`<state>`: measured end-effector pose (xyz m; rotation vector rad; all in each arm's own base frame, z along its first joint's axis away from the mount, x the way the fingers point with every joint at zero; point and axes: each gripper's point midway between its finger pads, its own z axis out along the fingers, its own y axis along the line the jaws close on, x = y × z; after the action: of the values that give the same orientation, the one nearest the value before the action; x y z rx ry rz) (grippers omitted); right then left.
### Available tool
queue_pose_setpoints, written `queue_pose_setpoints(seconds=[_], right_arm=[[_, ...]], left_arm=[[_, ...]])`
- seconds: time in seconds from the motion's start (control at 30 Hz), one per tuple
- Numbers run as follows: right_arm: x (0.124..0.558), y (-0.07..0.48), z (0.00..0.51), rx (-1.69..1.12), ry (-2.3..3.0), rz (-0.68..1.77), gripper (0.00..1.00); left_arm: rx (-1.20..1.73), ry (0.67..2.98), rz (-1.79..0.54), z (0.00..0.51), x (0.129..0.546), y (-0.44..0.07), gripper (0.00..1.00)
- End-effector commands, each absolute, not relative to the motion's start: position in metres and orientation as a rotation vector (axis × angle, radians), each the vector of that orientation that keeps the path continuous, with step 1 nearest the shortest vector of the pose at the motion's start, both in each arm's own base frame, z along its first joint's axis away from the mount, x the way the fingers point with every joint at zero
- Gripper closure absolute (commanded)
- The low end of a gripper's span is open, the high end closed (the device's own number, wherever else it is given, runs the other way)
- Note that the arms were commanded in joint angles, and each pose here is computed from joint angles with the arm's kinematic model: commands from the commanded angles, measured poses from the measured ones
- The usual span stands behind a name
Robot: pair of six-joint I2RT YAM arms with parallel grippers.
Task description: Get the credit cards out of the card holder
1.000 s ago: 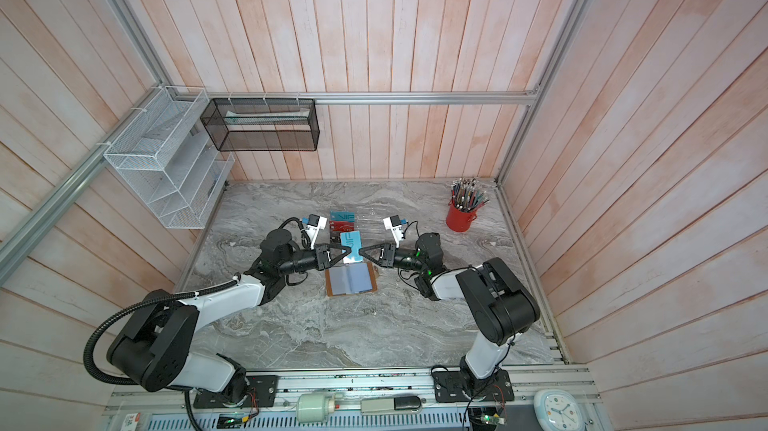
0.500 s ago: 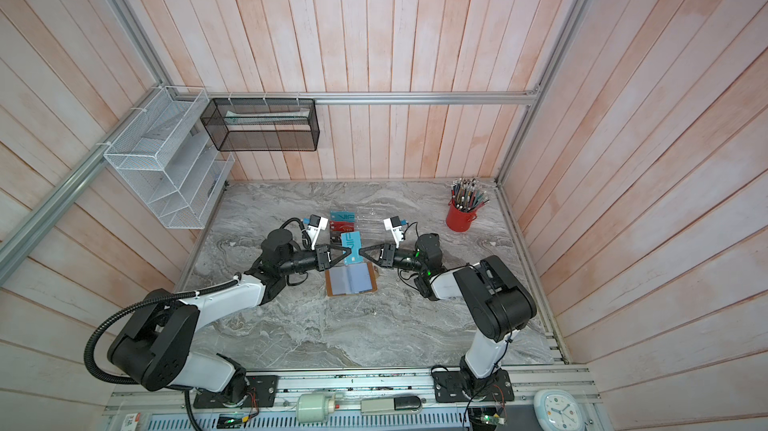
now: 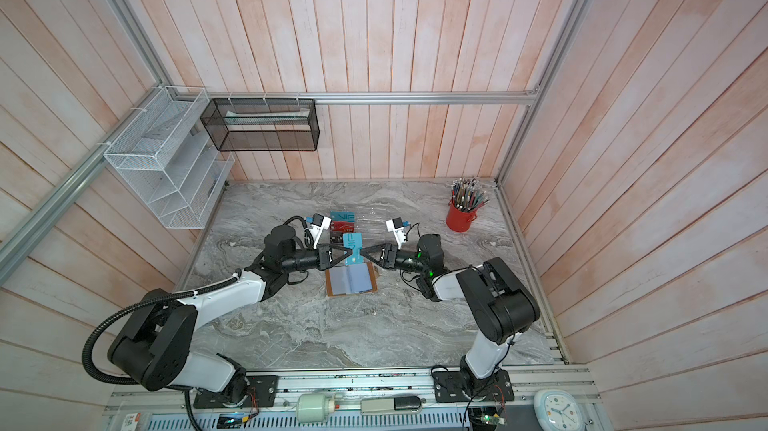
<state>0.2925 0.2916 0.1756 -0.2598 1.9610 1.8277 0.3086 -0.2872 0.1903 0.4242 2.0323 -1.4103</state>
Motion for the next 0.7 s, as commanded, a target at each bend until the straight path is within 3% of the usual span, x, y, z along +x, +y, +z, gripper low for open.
queue_pose_setpoints(seconds=[0.0, 0.17, 0.67], right_arm=[[0.292, 0.285, 0.180, -0.298, 1.966, 1.734, 0.24], [0.297, 0.279, 0.181, -0.322, 2.026, 1.571, 0.11], [0.328, 0.248, 0.178, -0.264, 2.186, 1.115, 0.02]], left_arm=[[0.507, 2.072, -1.274, 0.189, 0.320, -0.284, 1.00], [0.579, 2.174, -1.022, 0.183, 0.346, -0.273, 1.00], [1.095, 2.116, -0.326, 0.197, 0.411, -0.237, 1.00]])
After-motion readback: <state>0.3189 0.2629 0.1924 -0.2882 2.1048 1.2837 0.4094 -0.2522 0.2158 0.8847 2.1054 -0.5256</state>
